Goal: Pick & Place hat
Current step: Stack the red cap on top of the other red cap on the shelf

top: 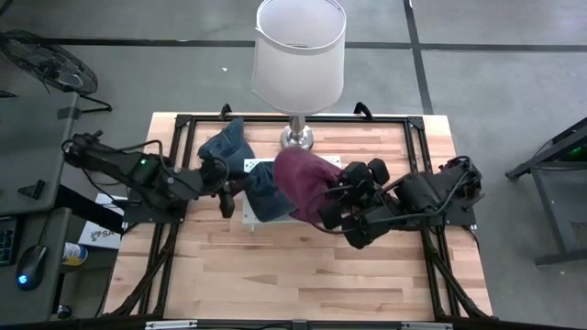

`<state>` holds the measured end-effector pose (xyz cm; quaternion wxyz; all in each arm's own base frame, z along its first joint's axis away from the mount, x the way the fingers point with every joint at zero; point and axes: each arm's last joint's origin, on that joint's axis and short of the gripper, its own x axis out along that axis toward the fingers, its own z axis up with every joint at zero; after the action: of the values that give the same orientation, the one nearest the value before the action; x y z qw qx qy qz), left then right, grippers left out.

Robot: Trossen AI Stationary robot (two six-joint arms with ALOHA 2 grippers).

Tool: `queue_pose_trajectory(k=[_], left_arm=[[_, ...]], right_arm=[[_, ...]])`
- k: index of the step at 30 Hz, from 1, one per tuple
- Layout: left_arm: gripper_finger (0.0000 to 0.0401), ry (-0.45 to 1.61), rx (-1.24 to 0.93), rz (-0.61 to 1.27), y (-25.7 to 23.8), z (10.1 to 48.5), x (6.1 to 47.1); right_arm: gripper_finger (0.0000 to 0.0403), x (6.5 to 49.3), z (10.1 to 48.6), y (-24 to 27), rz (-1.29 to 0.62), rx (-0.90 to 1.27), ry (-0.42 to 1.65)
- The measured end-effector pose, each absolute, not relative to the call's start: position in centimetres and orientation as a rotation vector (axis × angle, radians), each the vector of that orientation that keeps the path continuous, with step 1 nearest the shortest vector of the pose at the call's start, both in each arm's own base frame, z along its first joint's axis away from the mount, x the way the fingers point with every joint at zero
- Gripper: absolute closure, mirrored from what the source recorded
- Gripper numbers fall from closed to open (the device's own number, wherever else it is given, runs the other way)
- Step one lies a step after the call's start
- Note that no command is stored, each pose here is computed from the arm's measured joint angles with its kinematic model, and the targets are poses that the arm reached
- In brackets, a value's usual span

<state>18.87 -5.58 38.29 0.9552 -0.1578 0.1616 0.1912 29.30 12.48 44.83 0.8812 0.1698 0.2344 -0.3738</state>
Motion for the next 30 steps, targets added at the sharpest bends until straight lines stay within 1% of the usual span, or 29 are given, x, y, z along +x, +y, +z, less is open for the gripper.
queue_pose_trajectory(k=[4, 7, 9, 18, 25, 30], left_arm=[[0.0307, 0.305, -0.469, 0.498, -4.9, 36.0, 18.9], [0.0323, 0.314, -0.513, 0.555, -4.7, 34.6, 19.1], [0.0332, 0.313, -0.532, 0.564, -4.7, 34.3, 19.1], [0.0369, 0.407, -0.497, 0.665, -4.2, 33.0, 17.9], [0.0396, 0.402, -0.486, 0.697, -4.1, 32.9, 17.8], [0.0399, 0.438, -0.413, 0.676, -4.1, 32.9, 17.7]], right_arm=[[0.0382, 29.6, 44.8, 11.8, -0.808, 0.363, 0.476], [0.0382, 29.8, 44.8, 11.2, -0.827, 0.367, 0.471], [0.0382, 29.9, 44.8, 10.8, -0.841, 0.371, 0.468], [0.0382, 30.4, 44.9, 9.1, -0.866, 0.415, 0.498], [0.0382, 30.5, 44.8, 9.0, -0.861, 0.481, 0.512], [0.0382, 30.5, 44.8, 9.0, -0.865, 0.485, 0.507]])
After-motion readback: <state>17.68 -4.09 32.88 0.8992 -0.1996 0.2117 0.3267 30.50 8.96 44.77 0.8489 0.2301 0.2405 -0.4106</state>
